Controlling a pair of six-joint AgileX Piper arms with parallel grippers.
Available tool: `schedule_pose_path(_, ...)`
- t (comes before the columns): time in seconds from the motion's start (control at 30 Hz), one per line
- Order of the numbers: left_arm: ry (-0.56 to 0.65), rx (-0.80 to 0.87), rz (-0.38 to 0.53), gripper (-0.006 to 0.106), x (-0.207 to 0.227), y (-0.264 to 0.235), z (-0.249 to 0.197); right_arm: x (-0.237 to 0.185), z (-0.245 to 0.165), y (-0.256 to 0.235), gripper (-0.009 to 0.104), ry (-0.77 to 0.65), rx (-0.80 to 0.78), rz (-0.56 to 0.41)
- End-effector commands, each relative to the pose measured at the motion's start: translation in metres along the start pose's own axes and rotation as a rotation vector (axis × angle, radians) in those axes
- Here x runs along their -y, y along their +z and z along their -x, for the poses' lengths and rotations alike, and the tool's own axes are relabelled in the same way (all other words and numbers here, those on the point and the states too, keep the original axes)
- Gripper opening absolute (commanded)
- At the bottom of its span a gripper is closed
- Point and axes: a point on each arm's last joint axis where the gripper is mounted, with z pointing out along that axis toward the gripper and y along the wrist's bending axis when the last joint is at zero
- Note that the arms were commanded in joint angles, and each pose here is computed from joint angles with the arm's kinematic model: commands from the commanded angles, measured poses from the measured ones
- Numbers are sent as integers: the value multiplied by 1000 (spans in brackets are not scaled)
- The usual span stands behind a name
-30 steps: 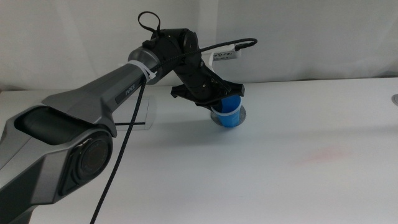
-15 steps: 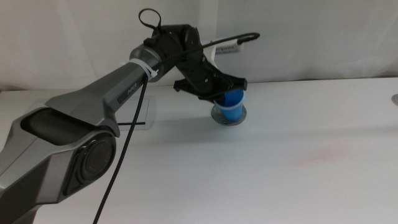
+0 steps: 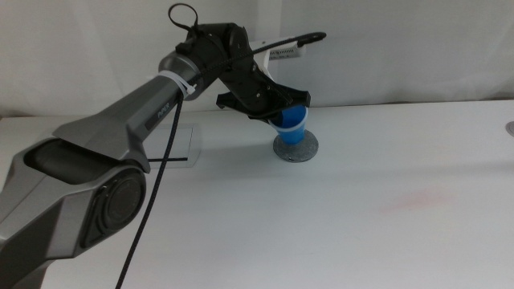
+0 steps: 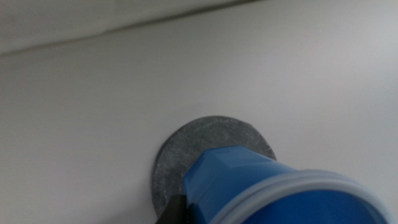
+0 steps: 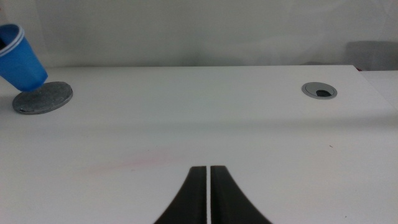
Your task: Place an empty cup on a cup mat.
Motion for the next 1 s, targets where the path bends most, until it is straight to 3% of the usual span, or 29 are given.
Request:
schedule_pose_path(0.0,-12,2,-1,-3,-2,5,0,0,-9,1,-3,-13,-23,-3)
schedule_pose_path(0.53,7,-46,-18,-2,5,21,-9,0,-9,1,-3,-13,-25,-3)
schedule_pose_path(0.73,5,-44,-14,28,5,21,-9,0,-9,1,-3,-13,-25,-3)
schedule_pose_path(0.87,5,-35,-15,56,5,21,-8,0,-9,1,-3,-13,-25,-3)
schedule_pose_path(0.97,9,-20,-17,71,5,21,-7,0,-9,1,-3,-13,-25,-3)
